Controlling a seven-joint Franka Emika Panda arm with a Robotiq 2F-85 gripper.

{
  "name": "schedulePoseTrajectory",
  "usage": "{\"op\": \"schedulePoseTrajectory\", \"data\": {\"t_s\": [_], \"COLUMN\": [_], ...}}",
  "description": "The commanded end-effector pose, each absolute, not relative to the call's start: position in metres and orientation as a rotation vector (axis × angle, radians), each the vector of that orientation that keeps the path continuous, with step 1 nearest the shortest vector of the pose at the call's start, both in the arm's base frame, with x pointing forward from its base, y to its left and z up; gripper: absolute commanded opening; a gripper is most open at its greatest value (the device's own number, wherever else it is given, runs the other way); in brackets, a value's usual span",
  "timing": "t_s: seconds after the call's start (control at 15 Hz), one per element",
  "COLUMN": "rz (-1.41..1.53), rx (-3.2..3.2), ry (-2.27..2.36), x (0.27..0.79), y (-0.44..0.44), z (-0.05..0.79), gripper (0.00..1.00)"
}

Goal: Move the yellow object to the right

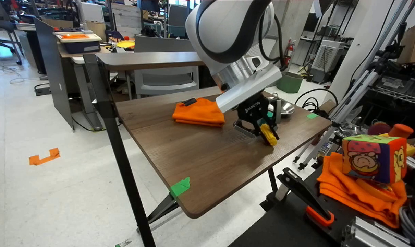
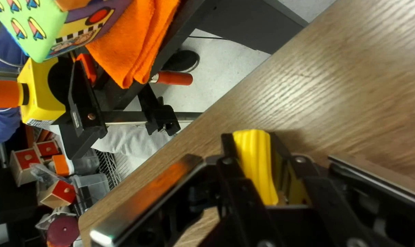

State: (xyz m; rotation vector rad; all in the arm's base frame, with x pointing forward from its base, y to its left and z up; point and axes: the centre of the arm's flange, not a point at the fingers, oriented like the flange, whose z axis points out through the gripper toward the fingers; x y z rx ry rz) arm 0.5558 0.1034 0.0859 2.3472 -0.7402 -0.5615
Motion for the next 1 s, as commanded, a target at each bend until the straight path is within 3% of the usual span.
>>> {"op": "schedulePoseTrajectory", "data": {"t_s": [0.0, 0.4, 0.67, 0.73, 0.93], "rz": [-0.566, -0.481, -0.364, -0.393, -0.354], "rx": [2.292, 2.507, 2.642, 2.558, 2.613], "ry": [-0.676, -0.554, -0.739, -0.686, -0.746], "x": [0.563, 0.554, 0.567, 0.582, 0.579], "y": [0.107, 0.117, 0.105, 0.12, 0.106], "z": [0.082, 0.171, 0.262, 0.217, 0.266], "gripper": [0.57, 0.99, 1.0, 1.0, 1.0]}}
